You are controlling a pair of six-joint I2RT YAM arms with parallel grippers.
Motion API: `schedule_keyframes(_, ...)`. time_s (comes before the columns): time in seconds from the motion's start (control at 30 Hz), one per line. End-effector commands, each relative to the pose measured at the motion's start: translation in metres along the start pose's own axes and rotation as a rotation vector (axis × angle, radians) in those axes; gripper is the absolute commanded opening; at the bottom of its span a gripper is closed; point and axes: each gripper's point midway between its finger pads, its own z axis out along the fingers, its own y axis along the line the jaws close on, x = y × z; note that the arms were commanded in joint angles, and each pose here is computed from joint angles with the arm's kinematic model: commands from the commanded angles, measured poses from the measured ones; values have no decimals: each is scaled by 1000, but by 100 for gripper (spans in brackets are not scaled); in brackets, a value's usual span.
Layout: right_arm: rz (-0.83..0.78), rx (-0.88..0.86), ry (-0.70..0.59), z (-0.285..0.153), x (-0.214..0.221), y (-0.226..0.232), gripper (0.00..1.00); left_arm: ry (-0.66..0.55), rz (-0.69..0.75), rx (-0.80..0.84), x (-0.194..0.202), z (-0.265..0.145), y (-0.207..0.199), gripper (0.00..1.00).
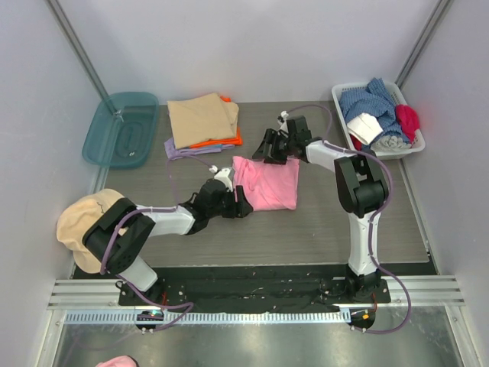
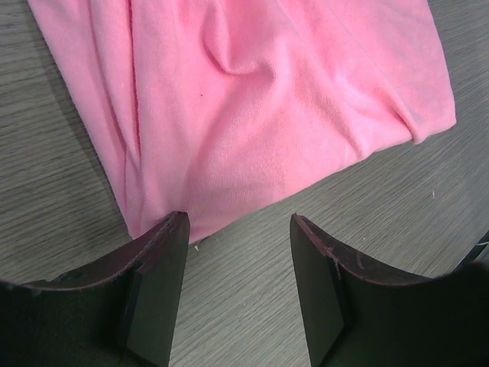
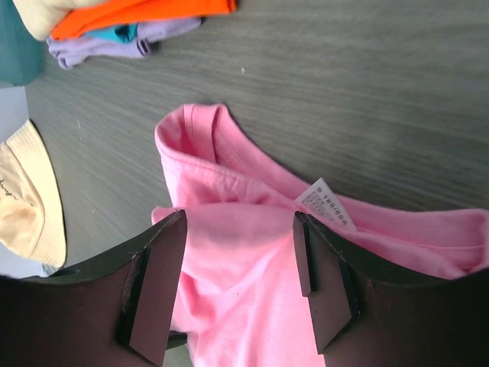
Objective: Fold and stack the t-shirts
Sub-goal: Fold the tshirt
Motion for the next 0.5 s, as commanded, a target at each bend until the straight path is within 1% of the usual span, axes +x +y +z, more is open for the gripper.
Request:
schedule_keyframes(0.0, -107, 17, -148, -32, -57, 18, 66, 9, -10, -47, 5, -6, 12, 60)
schedule_keyframes(0.1, -100, 44, -156, -48, -57, 18, 66, 1, -9, -41, 2, -8, 10, 60)
schedule_keyframes(0.13, -115, 34, -179, -62, -61, 29, 66, 0, -9, -37, 1, -8, 8, 60)
schedule_keyframes(0.2, -108, 47, -175, -72, -51, 28, 66, -3, -7, -33, -1, -8, 7, 60)
schedule_keyframes(0.23, -114, 40, -193, -85, -52, 36, 66, -3, -5, -31, -2, -7, 6, 60)
schedule_keyframes(0.27, -98, 52, -177, -88, -40, 30, 66, -2, -3, -26, -2, -7, 5, 60)
schedule_keyframes(0.33, -98, 37, -194, -102, -35, 39, 66, -1, -2, -23, -3, -6, 4, 60)
schedule_keyframes(0.37, -83, 40, -170, -103, -22, 34, 66, -2, 0, -19, -4, -6, 2, 60)
schedule_keyframes(0.47, -66, 9, -156, -111, -6, 37, 67, -1, 2, -14, -5, -4, 1, 60)
